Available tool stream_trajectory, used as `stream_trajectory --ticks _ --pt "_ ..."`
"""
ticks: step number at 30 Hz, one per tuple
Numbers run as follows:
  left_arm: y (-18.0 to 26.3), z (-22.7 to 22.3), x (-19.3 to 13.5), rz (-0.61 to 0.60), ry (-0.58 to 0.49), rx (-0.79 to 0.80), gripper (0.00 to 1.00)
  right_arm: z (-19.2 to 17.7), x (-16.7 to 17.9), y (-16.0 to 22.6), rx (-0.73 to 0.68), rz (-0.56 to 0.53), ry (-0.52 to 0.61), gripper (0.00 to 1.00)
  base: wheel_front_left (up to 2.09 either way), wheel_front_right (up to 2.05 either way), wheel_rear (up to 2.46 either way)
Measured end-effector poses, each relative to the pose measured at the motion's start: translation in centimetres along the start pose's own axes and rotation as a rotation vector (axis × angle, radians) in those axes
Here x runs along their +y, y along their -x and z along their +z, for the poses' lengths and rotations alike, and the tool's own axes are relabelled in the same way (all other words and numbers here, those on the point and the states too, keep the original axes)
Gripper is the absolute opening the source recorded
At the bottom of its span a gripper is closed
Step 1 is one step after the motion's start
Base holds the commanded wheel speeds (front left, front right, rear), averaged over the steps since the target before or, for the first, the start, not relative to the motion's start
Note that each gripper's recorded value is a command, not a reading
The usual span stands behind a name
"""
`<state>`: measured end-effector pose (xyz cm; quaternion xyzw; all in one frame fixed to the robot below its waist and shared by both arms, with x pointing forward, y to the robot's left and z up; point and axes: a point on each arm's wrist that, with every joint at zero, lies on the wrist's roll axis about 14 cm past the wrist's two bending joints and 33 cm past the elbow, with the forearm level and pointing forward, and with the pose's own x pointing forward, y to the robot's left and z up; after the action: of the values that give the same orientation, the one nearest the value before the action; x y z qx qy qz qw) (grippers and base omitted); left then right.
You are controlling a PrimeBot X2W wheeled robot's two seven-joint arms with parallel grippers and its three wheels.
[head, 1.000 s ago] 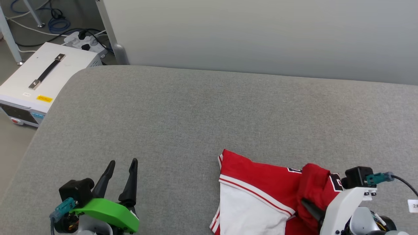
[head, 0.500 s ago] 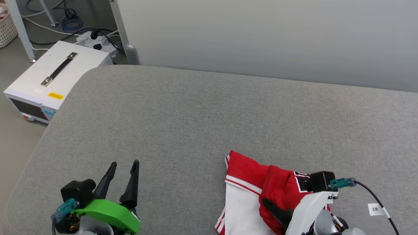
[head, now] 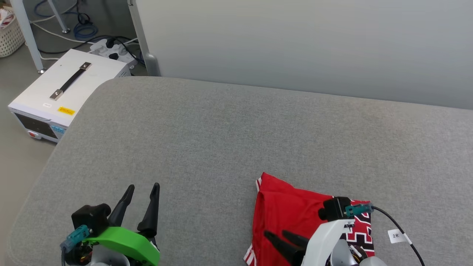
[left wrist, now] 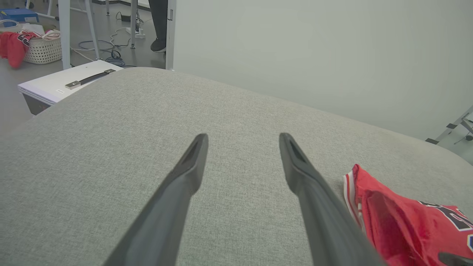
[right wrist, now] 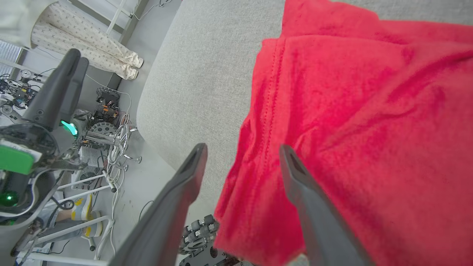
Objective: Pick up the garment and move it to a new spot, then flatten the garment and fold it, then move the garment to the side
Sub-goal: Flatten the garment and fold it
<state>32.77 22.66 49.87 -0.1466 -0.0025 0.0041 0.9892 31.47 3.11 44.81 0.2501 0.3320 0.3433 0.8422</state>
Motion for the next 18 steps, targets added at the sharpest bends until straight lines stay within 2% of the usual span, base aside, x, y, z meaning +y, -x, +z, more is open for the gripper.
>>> stream_trajectory --ticks 2,9,13,14,18 --pt "0.0 0.4 -0.3 -0.011 -0.007 -0.009 1.00 1.2 0.7 0.4 -0.038 0.002 0.062 1.00 0.00 0.00 0.00" --pt "-0.6 0.7 -1.7 -0.056 -0.005 -0.016 1.00 8.1 -1.2 3.2 -0.219 -0.157 0.358 1.00 0.00 0.00 0.00" --pt "-1.2 0.8 -2.8 -0.086 -0.001 -0.020 1.00 12.2 -3.7 6.3 -0.325 -0.277 0.525 1.00 0.00 0.00 0.00" --pt "-1.5 0.7 -3.4 -0.103 -0.002 -0.017 1.00 15.0 -5.5 8.9 -0.403 -0.363 0.626 1.00 0.00 0.00 0.00" --pt "-2.1 0.7 -4.3 -0.124 0.008 -0.023 1.00 17.7 -7.3 12.1 -0.498 -0.454 0.719 1.00 0.00 0.00 0.00"
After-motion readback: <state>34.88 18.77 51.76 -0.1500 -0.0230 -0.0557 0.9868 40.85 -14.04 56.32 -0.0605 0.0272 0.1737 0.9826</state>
